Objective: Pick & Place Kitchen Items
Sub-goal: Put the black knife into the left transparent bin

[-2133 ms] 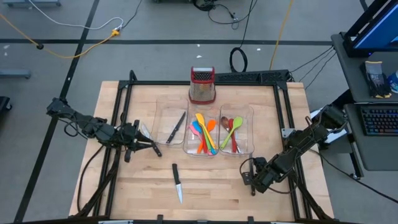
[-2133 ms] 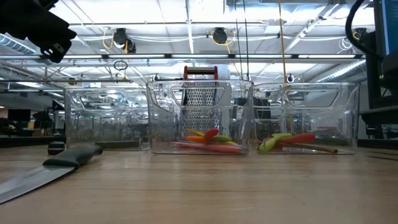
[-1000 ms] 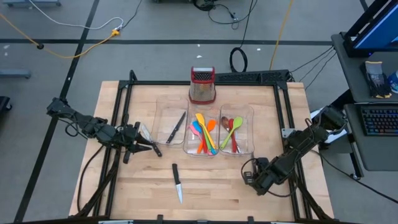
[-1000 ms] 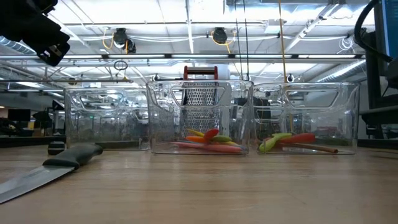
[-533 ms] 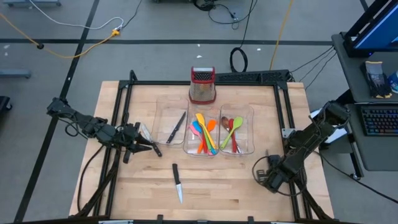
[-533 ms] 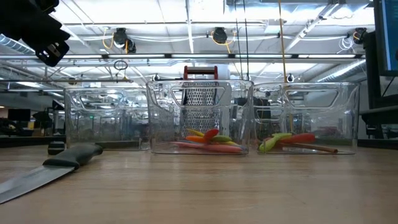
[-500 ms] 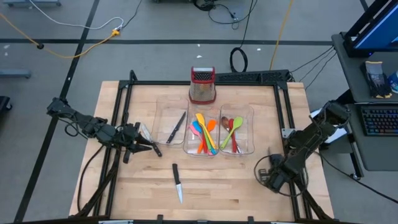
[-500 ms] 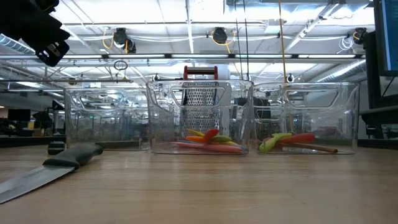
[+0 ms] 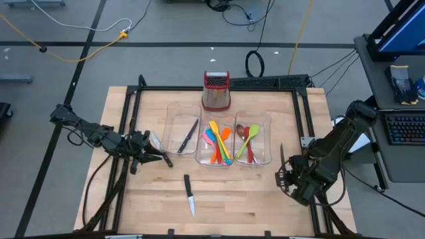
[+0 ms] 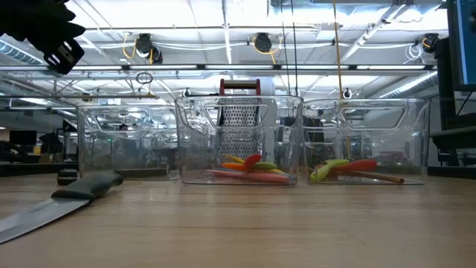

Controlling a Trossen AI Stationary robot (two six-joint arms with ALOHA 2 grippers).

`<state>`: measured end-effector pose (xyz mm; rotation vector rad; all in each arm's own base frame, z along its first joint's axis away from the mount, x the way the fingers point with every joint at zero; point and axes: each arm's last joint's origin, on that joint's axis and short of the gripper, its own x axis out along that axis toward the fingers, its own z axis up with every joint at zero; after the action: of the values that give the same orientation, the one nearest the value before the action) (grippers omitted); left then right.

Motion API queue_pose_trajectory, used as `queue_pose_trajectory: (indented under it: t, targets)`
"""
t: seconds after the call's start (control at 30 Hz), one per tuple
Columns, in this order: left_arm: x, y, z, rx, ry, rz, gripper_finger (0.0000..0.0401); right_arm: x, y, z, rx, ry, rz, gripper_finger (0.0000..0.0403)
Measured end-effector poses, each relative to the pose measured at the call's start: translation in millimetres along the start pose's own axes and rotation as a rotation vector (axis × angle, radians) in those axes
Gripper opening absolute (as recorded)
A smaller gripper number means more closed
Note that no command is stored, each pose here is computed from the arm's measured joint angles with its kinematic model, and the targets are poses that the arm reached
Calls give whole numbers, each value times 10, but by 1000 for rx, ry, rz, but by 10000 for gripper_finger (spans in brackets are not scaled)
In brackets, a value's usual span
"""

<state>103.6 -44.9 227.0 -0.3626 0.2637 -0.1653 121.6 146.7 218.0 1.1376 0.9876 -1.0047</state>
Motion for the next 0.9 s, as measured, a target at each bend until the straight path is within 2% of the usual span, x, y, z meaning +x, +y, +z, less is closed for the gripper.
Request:
queue_pose_trajectory:
  t: [0.47, 0.67, 0.8, 0.9]
  targets:
    - [27, -40, 67, -44, -63, -34, 90, -224, 277, 69, -151, -216, 447, 59]
    - [147, -89, 95, -56, -86, -46, 90, -185, 632, 148, -274, -286, 556, 59]
    - [269, -139, 122, -57, -117, -66, 93, -211, 936, 249, -401, -329, 677, 59]
    - [361, -172, 133, -54, -137, -81, 109, -260, 1129, 357, -489, -349, 779, 59]
